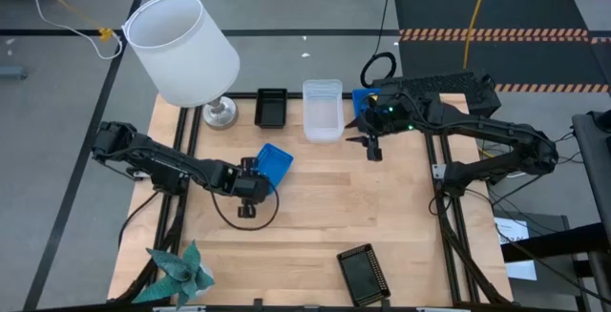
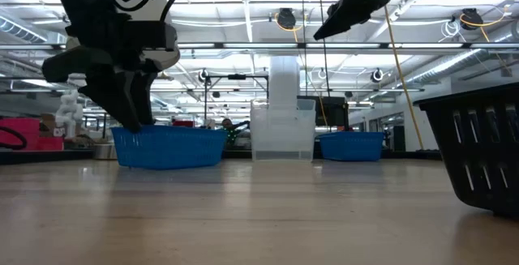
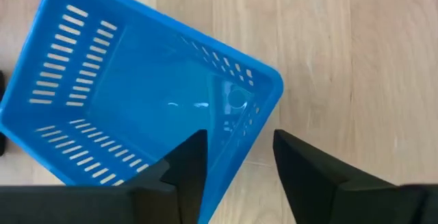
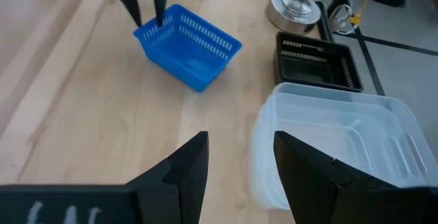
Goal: Stack baskets by color
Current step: Stack the bottom blue bin on the stacked blue bins
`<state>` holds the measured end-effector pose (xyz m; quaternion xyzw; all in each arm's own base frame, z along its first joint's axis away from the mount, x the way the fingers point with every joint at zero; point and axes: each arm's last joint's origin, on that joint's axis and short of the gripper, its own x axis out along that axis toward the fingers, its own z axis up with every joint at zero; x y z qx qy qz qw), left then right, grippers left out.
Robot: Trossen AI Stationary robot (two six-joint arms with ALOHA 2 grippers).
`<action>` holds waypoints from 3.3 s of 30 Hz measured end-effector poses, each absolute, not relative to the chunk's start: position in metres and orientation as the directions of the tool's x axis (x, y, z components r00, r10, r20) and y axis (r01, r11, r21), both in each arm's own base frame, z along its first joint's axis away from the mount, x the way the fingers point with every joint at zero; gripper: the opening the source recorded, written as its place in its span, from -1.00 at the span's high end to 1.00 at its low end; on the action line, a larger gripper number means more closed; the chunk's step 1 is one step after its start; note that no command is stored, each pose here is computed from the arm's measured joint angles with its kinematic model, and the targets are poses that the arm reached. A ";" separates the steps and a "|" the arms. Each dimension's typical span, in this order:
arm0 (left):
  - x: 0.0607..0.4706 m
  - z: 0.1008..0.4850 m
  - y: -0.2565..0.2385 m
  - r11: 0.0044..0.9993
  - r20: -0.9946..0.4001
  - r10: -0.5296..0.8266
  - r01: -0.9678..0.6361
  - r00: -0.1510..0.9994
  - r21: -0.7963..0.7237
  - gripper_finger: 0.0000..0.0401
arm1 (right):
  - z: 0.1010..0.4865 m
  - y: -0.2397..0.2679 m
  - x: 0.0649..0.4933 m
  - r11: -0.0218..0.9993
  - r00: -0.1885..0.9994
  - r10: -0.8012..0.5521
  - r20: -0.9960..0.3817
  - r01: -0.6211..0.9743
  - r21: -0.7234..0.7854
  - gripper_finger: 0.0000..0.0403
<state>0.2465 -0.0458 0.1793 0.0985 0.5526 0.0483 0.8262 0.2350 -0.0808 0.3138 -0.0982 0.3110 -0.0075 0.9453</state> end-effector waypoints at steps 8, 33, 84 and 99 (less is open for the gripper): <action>0.242 0.170 -0.038 0.967 -0.912 0.203 0.075 0.357 0.245 0.49 | 0.319 -0.071 0.242 0.973 0.843 -0.050 -0.535 -0.080 -0.218 0.21; 0.293 0.248 -0.029 0.920 -0.653 0.377 -0.184 0.656 0.346 0.89 | 0.325 0.004 0.286 0.882 0.920 -0.223 -0.322 0.049 -0.470 0.12; 0.312 0.266 -0.045 0.795 -0.426 0.442 -0.125 0.789 0.593 0.81 | 0.259 0.008 0.356 0.772 0.820 -0.290 -0.493 -0.104 -0.628 0.85; 0.297 0.293 -0.070 0.763 -0.274 0.502 -0.271 0.820 0.587 0.14 | 0.264 0.007 0.347 0.764 0.797 -0.295 -0.528 -0.135 -0.631 0.97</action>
